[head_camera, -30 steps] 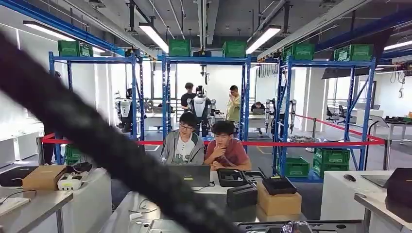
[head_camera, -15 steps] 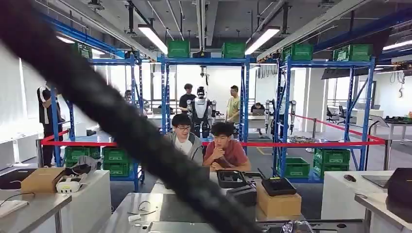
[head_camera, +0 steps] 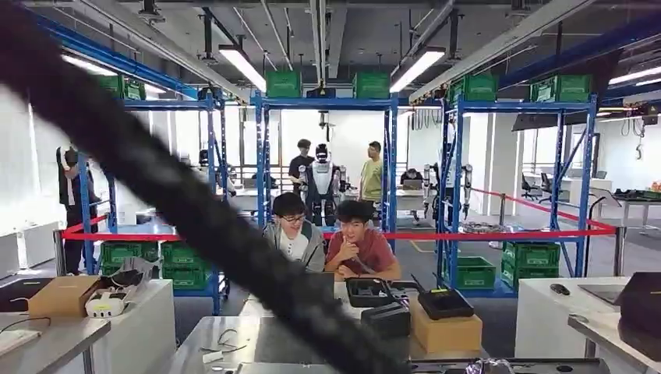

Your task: Take the parts from the cabinet and place them on the table.

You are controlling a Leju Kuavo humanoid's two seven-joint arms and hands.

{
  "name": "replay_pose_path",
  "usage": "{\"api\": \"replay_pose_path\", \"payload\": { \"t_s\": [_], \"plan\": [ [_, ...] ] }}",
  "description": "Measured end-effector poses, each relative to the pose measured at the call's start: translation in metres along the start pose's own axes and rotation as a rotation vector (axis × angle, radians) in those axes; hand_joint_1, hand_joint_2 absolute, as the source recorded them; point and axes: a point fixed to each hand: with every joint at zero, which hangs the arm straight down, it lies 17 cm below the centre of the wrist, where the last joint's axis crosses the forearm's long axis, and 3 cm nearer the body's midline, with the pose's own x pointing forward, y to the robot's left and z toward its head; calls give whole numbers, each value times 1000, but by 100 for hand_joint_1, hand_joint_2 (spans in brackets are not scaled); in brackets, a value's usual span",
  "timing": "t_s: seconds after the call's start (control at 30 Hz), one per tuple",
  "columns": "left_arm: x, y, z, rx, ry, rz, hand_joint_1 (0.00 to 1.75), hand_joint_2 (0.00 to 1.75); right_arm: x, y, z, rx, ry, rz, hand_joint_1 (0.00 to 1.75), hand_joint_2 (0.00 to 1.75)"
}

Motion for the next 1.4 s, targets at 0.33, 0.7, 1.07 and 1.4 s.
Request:
{"api": "replay_pose_path", "payload": {
  "t_s": [0.33, 0.7, 1.07, 1.4],
  "plan": [
    [-11, -7, -2, -11, 14, 2, 0, 0, 3, 11, 1, 15, -10, -4, 175, 175],
    [-9, -7, -1, -8, 15, 3, 0, 0, 0, 12, 1, 16, -11, 4, 175, 175],
    [-13, -7, -4, 5, -3, 4, 0, 0, 12, 46, 8, 67, -31, 14, 175, 175],
    [-9, -4, -3, 15, -10, -4, 0, 0, 9, 36, 6, 50, -22, 23, 175, 175]
  ]
}}
